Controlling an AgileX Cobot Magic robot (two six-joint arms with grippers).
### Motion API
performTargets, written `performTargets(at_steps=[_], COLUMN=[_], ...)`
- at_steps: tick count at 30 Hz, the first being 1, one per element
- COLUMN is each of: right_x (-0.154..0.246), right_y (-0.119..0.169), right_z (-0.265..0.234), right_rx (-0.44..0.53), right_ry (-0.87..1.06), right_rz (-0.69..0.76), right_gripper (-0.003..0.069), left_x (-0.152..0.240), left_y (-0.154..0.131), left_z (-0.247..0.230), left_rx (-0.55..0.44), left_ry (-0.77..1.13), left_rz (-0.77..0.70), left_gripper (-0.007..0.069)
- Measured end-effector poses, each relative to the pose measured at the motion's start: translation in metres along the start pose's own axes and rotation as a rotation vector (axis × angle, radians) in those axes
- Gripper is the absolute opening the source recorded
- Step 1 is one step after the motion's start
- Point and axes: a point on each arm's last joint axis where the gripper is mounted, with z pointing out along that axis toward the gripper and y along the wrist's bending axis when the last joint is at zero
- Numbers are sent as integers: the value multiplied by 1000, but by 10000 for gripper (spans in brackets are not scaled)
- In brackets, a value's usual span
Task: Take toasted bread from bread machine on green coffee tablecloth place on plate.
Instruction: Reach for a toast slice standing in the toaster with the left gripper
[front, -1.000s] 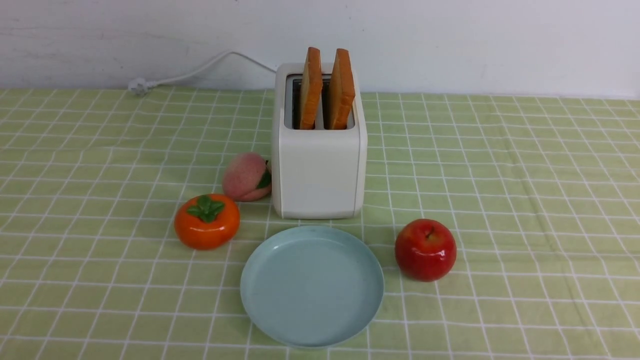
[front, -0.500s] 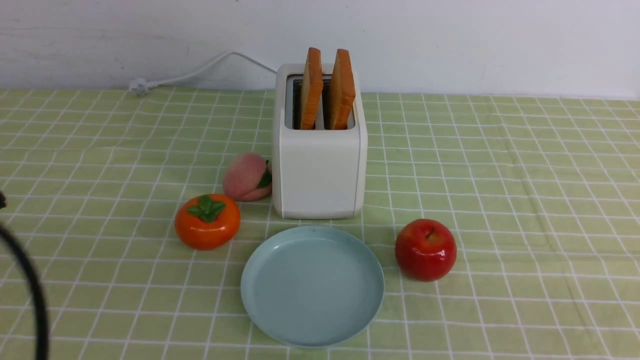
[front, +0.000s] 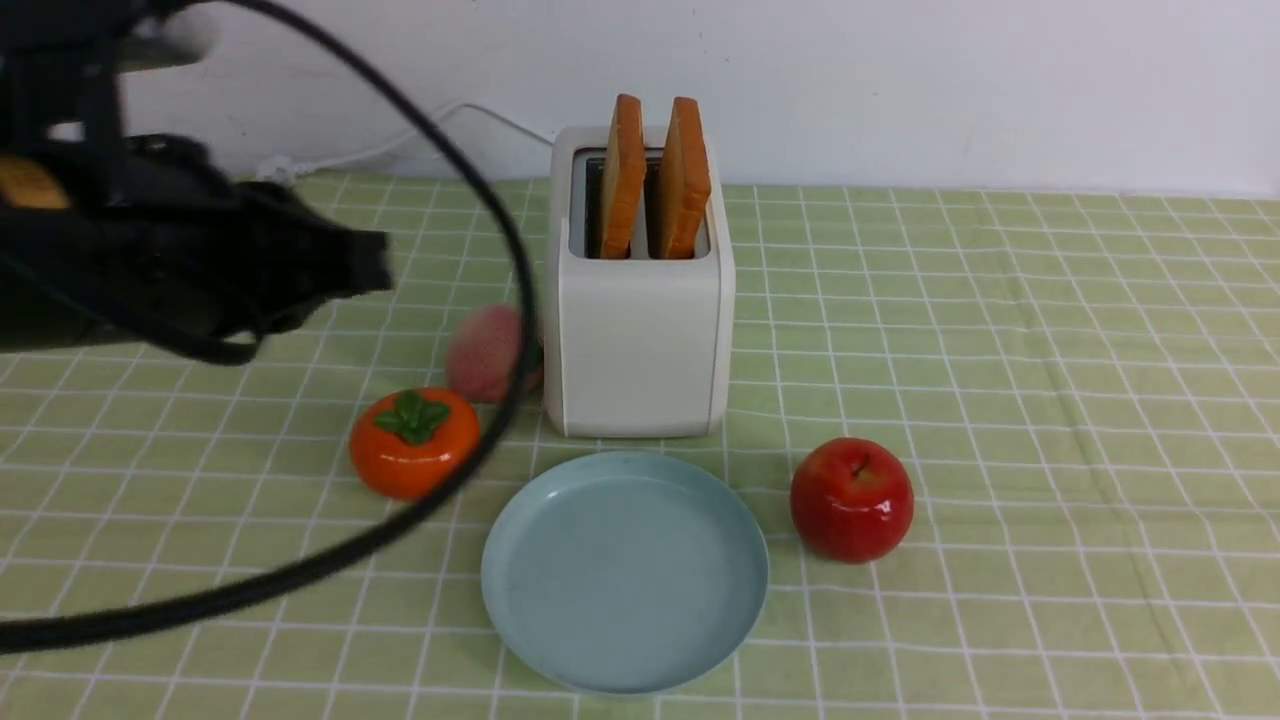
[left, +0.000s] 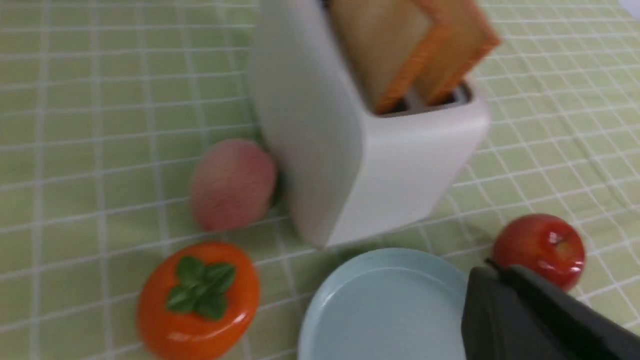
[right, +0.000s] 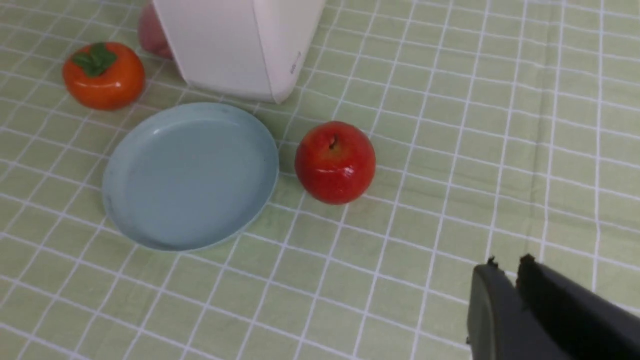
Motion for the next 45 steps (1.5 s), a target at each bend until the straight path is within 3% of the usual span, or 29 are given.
performTargets(at_steps=[5, 8, 9, 10, 11, 15, 19, 23, 31, 36, 45], right_x=[-13, -19, -20, -20, -21, -21, -21, -19, -19, -19, -19], right_y=[11, 17, 20, 21, 22, 25, 25, 25, 26, 27, 27], right_z=[-12, -18, -20, -20, -21, -21, -22, -21, -22, -22, -22], right_rx=[-95, -148, -181, -184, -206, -230, -232, -238, -247, -258, -260], right_ry=[-69, -103, -116, -116, -122, -128, -127, -107, -99, -99, -100], right_rz=[-28, -38, -36, -34, -36, -34, -33, -36, -33, -27, -27], right_gripper=[74, 78, 83, 83, 86, 90, 95, 99, 106, 112, 122], left_x=[-6, -8, -7, -7, -6, -2, 4, 11, 13, 9, 6], left_y=[-31, -35, -35, -35, -34, -31, -28, -24, -19, -16, -11], left_z=[30, 54, 68, 72, 87, 120, 145, 164, 188, 196, 211], left_rx=[74, 72, 67, 65, 60, 47, 32, 16, 5, -106, -128], left_ry=[-10, -29, -39, -42, -58, -117, -200, -250, -305, -324, -359], left_rz=[97, 126, 129, 129, 129, 127, 163, 194, 233, 224, 237], left_gripper=[-10, 54, 136, 146, 248, 454, 524, 516, 429, 423, 417])
